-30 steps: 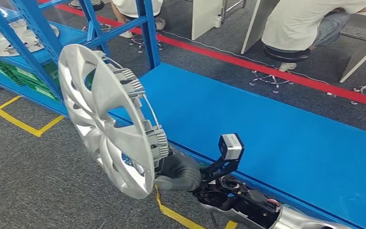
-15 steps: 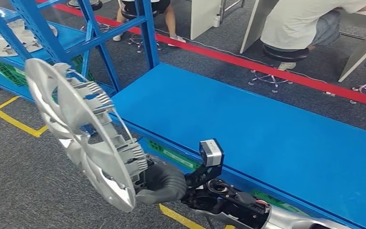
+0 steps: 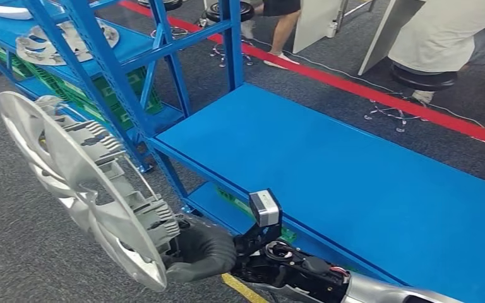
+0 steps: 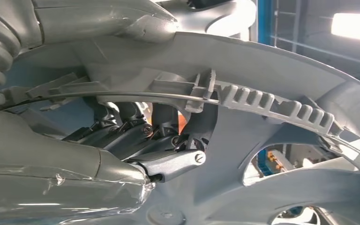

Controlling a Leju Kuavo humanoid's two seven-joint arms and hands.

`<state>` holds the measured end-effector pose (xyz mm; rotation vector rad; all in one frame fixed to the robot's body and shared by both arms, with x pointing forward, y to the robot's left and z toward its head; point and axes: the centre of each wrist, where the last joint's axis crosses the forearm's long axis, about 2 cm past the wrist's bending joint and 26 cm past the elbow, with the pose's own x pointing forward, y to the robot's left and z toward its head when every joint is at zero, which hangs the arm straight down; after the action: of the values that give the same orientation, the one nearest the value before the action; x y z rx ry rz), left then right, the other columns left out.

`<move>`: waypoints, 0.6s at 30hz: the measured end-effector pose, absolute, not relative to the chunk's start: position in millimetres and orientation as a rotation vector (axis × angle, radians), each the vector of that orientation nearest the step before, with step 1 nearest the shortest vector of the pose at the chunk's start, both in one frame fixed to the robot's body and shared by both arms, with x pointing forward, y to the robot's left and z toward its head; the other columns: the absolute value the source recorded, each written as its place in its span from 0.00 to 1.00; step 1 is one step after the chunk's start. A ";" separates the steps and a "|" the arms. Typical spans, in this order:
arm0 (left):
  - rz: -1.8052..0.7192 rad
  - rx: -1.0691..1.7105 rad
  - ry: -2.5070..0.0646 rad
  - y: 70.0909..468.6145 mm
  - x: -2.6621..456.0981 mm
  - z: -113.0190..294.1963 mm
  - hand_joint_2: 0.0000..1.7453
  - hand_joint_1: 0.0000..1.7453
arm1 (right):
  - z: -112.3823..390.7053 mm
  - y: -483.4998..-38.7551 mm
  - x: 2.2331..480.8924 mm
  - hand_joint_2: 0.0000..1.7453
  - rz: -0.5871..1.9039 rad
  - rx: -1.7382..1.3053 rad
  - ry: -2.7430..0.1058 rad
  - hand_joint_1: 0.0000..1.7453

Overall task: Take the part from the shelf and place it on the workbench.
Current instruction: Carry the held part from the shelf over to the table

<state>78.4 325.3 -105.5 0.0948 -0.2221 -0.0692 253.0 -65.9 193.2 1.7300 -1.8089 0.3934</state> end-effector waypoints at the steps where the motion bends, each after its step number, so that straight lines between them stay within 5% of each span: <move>1: -0.071 0.095 -0.220 325.3 77.2 -105.7 1.00 0.00 | 193.7 -65.1 253.0 1.00 0.393 1.733 -1.809 0.99; 18: -0.080 0.097 -0.210 324.2 81.1 -105.0 1.00 0.00 | 194.8 -59.0 250.8 1.00 0.400 1.741 -1.801 0.99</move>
<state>81.1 324.2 -105.0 0.0971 -0.2103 -0.0796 250.8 -59.0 194.8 1.7407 -1.8005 0.3999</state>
